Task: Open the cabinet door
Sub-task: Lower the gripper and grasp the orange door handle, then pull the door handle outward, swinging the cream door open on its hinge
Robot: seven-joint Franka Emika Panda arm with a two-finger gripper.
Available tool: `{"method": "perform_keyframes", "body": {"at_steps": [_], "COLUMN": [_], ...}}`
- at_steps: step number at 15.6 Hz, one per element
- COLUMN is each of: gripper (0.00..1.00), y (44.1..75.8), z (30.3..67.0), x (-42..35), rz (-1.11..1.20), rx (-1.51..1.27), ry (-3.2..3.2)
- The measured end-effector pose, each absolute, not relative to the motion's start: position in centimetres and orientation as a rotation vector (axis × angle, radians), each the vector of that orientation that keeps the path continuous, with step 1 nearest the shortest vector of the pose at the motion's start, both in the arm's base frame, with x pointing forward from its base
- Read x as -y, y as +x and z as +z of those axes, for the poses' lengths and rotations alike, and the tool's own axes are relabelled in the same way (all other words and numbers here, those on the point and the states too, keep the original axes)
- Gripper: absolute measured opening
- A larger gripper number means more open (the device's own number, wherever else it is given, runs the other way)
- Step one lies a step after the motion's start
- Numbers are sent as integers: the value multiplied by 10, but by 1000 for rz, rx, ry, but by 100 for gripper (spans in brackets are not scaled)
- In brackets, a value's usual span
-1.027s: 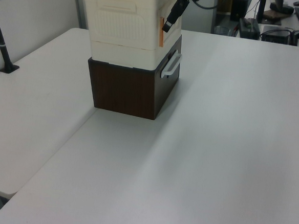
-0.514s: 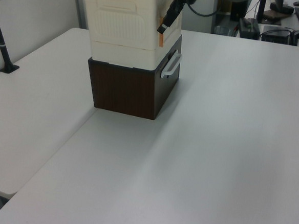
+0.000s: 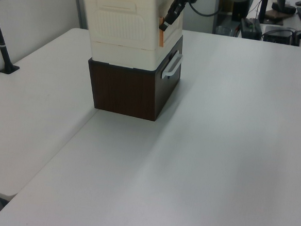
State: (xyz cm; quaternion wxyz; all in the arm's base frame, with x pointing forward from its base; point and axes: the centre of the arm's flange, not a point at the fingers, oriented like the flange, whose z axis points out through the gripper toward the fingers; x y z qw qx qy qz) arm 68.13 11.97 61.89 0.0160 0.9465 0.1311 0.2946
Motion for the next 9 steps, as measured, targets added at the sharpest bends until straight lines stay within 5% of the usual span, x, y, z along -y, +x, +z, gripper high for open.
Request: {"method": "perform_keyframes", "body": {"at_steps": [3, 9], "gripper": [19, 19], "y": [680, 666], "z": [618, 625], "x": [-122, -119], "rz": [899, 728], "rx": [-413, -410], "ry": [2949, 2989]}}
